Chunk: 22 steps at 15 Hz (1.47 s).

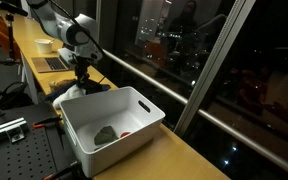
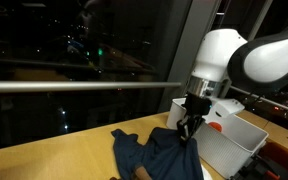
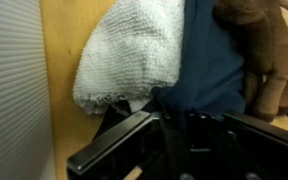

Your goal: Remove the items from the white basket, put them on the table and then put them back in the white basket

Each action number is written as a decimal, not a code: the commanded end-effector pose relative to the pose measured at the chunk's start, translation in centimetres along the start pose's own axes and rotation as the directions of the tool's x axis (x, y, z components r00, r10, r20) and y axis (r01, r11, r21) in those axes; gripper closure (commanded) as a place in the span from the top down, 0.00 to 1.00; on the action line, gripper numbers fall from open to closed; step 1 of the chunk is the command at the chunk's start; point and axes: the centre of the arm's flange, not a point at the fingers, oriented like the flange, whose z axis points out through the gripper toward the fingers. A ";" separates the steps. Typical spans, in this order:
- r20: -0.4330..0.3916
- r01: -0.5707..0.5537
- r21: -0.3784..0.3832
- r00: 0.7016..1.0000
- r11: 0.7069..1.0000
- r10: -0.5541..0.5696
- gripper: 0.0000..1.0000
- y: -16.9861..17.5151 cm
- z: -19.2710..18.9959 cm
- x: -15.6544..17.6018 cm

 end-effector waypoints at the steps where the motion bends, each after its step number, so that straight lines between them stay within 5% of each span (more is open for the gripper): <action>1: -0.084 -0.012 -0.056 0.996 0.998 0.008 0.03 2.2 -9.6 -0.5; 10: -0.325 -0.102 -0.149 0.945 0.984 0.048 0.03 9.1 -32.7 -2.9; 18: -0.462 -0.266 -0.113 0.867 0.957 0.187 0.03 21.6 -50.3 -7.4; 22: -0.483 -0.294 -0.113 0.851 0.949 0.206 0.03 27.7 -57.2 -8.2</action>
